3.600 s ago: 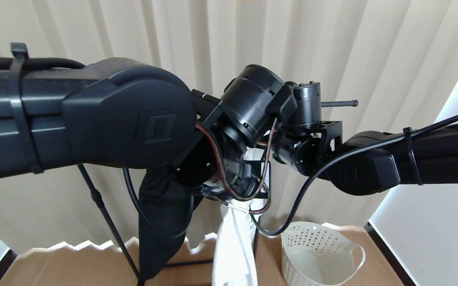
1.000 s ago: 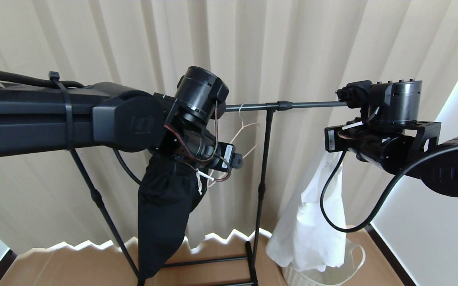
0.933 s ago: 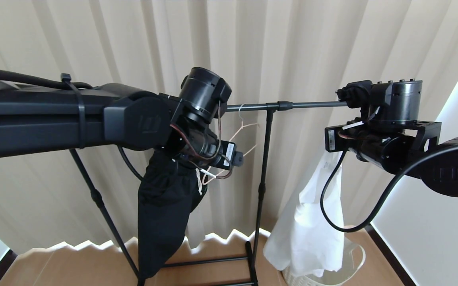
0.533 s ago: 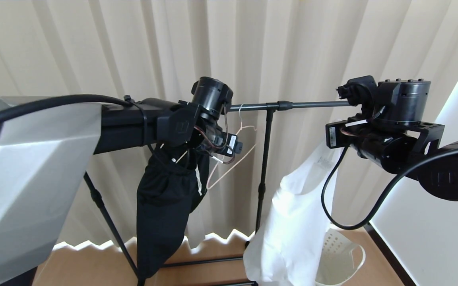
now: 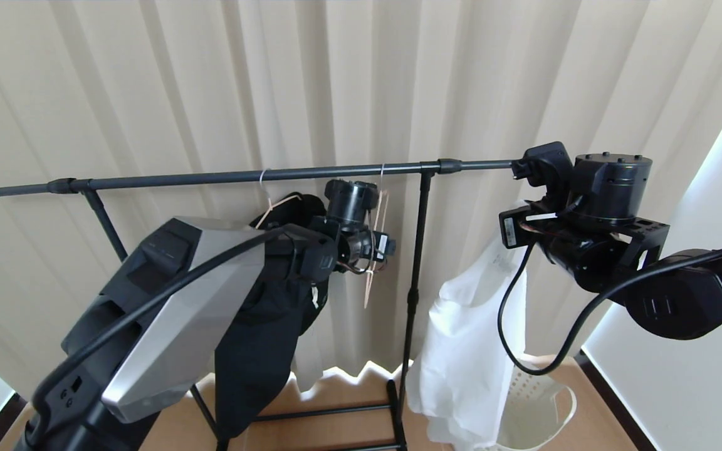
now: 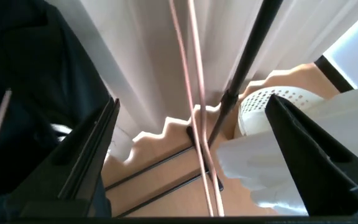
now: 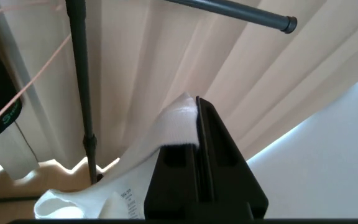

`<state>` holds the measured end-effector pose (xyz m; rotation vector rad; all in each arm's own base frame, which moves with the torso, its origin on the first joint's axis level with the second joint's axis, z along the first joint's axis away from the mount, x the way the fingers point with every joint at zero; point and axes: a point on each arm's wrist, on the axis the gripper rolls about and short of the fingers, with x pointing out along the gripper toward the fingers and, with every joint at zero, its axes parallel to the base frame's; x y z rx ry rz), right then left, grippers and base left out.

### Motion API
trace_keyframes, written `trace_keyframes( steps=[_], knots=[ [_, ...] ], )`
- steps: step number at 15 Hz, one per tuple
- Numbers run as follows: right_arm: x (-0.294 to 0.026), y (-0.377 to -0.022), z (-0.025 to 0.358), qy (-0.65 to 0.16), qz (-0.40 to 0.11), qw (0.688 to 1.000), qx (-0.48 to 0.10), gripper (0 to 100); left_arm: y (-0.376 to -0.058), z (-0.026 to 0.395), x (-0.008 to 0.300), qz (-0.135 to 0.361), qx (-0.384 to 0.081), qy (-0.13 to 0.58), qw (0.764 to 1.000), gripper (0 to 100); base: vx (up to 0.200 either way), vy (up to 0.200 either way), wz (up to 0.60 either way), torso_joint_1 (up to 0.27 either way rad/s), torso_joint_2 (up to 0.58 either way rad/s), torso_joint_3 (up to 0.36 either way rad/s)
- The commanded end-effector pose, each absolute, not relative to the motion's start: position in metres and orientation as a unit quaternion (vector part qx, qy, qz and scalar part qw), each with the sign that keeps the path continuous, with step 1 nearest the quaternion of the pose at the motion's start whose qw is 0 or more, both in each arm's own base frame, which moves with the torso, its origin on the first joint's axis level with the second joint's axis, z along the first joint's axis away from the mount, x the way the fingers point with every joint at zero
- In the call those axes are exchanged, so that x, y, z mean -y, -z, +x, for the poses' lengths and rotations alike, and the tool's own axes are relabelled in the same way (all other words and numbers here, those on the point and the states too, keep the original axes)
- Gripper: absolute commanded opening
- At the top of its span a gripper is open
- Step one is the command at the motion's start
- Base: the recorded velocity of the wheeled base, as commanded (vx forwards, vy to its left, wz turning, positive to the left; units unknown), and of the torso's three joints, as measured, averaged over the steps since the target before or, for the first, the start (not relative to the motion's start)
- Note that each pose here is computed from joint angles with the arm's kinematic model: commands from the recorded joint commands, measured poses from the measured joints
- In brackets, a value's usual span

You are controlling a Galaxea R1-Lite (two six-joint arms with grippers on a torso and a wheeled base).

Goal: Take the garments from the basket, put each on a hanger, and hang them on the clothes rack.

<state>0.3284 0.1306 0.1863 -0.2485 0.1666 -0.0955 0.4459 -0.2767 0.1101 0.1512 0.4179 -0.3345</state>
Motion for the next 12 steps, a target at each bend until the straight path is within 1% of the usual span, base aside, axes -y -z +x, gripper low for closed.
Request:
trace_keyframes(
  steps=[1,5,7,12],
  knots=[
    [-0.1311,-0.1818,0.3288,0.047,-0.127,0.987,-0.089,0,-0.0784,0.4479,0.285,0.09,-0.228,0.159,0.956,100,0.0,0.0,0.0,0.0,0.0,0.0],
    [-0.1307,-0.1818,0.3279,0.048,-0.127,0.987,-0.089,0,-0.0784,0.448,0.2862,0.095,-0.218,0.129,0.963,100,0.0,0.0,0.0,0.0,0.0,0.0],
    [-0.1308,-0.1808,0.328,0.047,-0.128,0.987,-0.091,0,-0.0815,0.45,0.2821,0.098,-0.211,0.098,0.968,100,0.0,0.0,0.0,0.0,0.0,0.0],
    [-0.1333,-0.1784,0.3259,0.043,-0.13,0.986,-0.094,0,-0.0849,0.453,0.2823,0.086,-0.189,0.101,0.973,100,0.0,0.0,0.0,0.0,0.0,0.0]
  ],
)
